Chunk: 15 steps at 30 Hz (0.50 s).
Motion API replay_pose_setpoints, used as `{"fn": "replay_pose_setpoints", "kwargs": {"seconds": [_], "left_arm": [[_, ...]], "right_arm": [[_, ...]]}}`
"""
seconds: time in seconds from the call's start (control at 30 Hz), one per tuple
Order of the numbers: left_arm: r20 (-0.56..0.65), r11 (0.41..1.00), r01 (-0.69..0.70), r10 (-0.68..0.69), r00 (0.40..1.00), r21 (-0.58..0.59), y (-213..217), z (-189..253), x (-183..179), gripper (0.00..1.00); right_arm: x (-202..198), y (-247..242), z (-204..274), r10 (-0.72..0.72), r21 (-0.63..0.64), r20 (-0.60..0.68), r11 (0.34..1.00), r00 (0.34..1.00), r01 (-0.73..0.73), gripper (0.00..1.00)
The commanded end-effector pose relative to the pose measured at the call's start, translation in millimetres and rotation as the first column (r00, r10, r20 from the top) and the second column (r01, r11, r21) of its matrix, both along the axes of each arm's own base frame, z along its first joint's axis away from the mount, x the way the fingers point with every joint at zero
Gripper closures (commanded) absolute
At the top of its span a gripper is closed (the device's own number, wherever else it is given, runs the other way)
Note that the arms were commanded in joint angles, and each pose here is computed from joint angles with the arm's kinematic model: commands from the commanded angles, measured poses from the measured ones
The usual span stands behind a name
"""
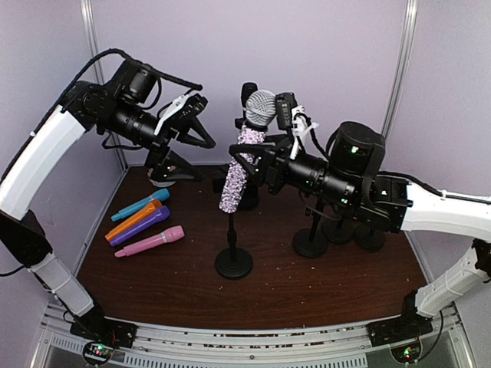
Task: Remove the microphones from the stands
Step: Pass from the right arm to the left
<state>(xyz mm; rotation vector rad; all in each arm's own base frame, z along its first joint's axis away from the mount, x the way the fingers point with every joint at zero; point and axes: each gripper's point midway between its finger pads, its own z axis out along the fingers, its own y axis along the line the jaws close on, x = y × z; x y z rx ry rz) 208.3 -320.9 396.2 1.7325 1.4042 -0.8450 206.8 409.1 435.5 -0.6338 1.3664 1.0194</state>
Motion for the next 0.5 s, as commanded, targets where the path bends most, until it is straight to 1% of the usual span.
{"fn": "replay_pose_setpoints", "kwargs": {"seconds": [0.0, 0.2, 0.27, 0.3, 0.4, 0.47], "left_arm": [[-0.103, 0.999, 0.002, -0.006, 0.995, -0.037, -4.1, -6.0, -6.6, 0.11], [-0.125, 0.999, -0.001, -0.004, 0.992, -0.038, -3.9, -8.4, -8.2, 0.21], [-0.125, 0.999, -0.007, 0.002, 0.992, -0.04, -3.1, -7.9, -6.7, 0.26], [-0.125, 0.999, -0.012, 0.007, 0.992, -0.044, -2.0, -6.2, -5.6, 0.3], [-0.127, 0.998, -0.029, 0.021, 0.992, -0.061, 0.8, -1.0, -1.4, 0.5], [-0.126, 0.997, -0.042, 0.033, 0.991, -0.068, 3.9, 1.4, 2.8, 0.69]], "right_arm": [[-9.9, 7.3, 72.4, 0.022, 0.206, 0.08, 0.978, 0.997, -0.038, 0.8], [-9.6, 35.0, 76.5, 0.055, 0.221, 0.084, 0.973, 0.995, -0.072, 0.81], [-9.6, 40.8, 75.9, 0.064, 0.22, 0.083, 0.972, 0.994, -0.081, 0.81], [-9.7, 42.9, 75.8, 0.069, 0.219, 0.084, 0.972, 0.994, -0.086, 0.81], [-10.0, 48.0, 73.0, 0.08, 0.208, 0.083, 0.973, 0.993, -0.096, 0.81], [-9.5, 49.9, 70.6, 0.081, 0.202, 0.081, 0.975, 0.993, -0.096, 0.79]]}}
